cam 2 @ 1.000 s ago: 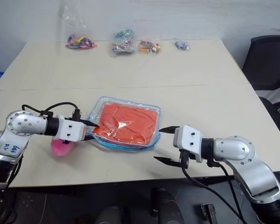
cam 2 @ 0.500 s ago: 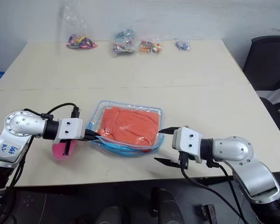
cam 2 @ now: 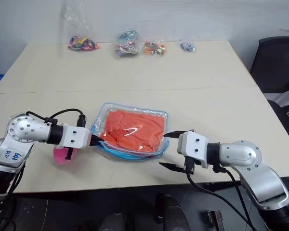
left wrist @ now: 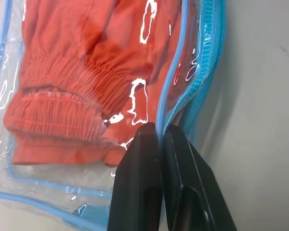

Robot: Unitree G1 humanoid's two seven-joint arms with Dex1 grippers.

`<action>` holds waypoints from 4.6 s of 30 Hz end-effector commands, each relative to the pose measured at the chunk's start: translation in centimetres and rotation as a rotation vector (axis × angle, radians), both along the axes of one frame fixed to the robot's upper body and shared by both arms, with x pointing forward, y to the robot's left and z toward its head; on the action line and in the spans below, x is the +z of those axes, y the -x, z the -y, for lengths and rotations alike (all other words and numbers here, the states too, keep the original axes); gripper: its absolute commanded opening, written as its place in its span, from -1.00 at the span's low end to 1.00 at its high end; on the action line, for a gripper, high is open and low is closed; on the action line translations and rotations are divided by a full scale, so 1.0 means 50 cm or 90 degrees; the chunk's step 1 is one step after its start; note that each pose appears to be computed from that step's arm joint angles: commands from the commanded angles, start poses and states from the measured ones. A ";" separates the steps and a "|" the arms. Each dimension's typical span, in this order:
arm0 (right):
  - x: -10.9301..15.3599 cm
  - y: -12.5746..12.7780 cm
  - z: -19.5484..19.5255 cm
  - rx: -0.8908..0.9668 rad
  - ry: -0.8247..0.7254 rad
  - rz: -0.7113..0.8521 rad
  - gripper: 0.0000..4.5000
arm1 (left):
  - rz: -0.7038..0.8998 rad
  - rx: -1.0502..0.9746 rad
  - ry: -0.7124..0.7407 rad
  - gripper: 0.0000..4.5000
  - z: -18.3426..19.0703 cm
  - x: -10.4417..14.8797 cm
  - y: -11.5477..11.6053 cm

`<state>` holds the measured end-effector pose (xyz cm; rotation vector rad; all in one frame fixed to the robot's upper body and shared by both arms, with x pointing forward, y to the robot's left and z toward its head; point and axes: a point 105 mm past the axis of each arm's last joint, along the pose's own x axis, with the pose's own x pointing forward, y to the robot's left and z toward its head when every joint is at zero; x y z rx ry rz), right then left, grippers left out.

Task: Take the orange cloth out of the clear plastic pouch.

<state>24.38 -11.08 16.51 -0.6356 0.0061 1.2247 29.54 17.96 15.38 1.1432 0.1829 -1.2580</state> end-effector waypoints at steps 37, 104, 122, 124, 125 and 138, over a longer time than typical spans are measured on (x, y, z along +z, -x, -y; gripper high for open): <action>0.004 0.000 -0.003 0.010 0.007 0.028 1.00 | 0.067 0.024 -0.016 -0.10 -0.048 0.030 -0.033; -0.062 -0.189 -0.018 -0.194 0.095 0.218 0.20 | -0.130 0.232 0.378 -1.00 0.172 0.071 -0.069; -0.084 -0.254 -0.049 -0.174 0.288 0.358 0.20 | -0.129 0.230 0.377 -1.00 0.175 0.070 -0.068; -0.091 -0.258 -0.059 -0.185 0.288 0.357 0.20 | -0.127 0.229 0.378 -1.00 0.177 0.071 -0.070; -0.094 -0.258 -0.062 -0.191 0.287 0.357 0.20 | -0.126 0.230 0.380 -1.00 0.178 0.073 -0.071; -0.046 -0.184 -0.080 -0.154 0.134 0.223 0.20 | -0.112 0.250 0.374 -1.00 0.162 0.067 -0.086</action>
